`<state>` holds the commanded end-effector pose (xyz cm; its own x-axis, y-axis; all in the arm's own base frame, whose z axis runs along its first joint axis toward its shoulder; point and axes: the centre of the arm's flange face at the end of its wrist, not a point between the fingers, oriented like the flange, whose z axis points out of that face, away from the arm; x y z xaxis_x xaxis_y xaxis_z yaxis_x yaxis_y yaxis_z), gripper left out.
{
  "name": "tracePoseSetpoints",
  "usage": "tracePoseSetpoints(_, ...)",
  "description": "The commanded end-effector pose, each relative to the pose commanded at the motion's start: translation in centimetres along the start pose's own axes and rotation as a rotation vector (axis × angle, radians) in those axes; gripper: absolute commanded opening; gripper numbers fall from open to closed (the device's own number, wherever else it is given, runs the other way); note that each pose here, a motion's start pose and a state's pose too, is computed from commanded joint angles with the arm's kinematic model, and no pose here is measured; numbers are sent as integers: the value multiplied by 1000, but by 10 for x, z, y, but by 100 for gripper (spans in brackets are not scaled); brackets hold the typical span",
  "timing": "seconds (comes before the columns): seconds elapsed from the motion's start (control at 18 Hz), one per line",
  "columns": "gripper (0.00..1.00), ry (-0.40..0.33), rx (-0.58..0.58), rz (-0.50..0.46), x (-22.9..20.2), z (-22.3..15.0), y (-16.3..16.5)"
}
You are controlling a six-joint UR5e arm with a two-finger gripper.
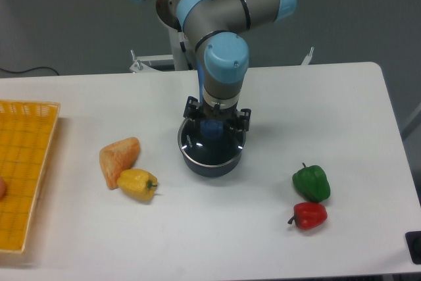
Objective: Open the lid
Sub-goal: 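Close the gripper around the blue lid knob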
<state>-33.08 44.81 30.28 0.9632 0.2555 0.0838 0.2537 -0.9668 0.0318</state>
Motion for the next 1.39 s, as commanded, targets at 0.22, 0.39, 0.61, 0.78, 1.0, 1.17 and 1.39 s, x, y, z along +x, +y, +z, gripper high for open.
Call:
tracePoseSetpoints(0.22, 100, -15, -21, 6, -1, 4, 1)
tracePoseSetpoints(0.39, 100, -35, -34, 20, 3, 4, 0)
tracePoseSetpoints(0.61, 100, -37, -39, 20, 4, 5, -1)
tracePoseSetpoints(0.78, 100, -37, -41, 20, 3, 7, -2)
tracePoseSetpoints(1.0, 100, -55, -44, 21, 2, 6, -3)
tracePoseSetpoints(1.17, 100, -56, -43, 21, 1, 6, -3)
tracePoseSetpoints(1.39, 100, -62, -38, 20, 1, 8, -5)
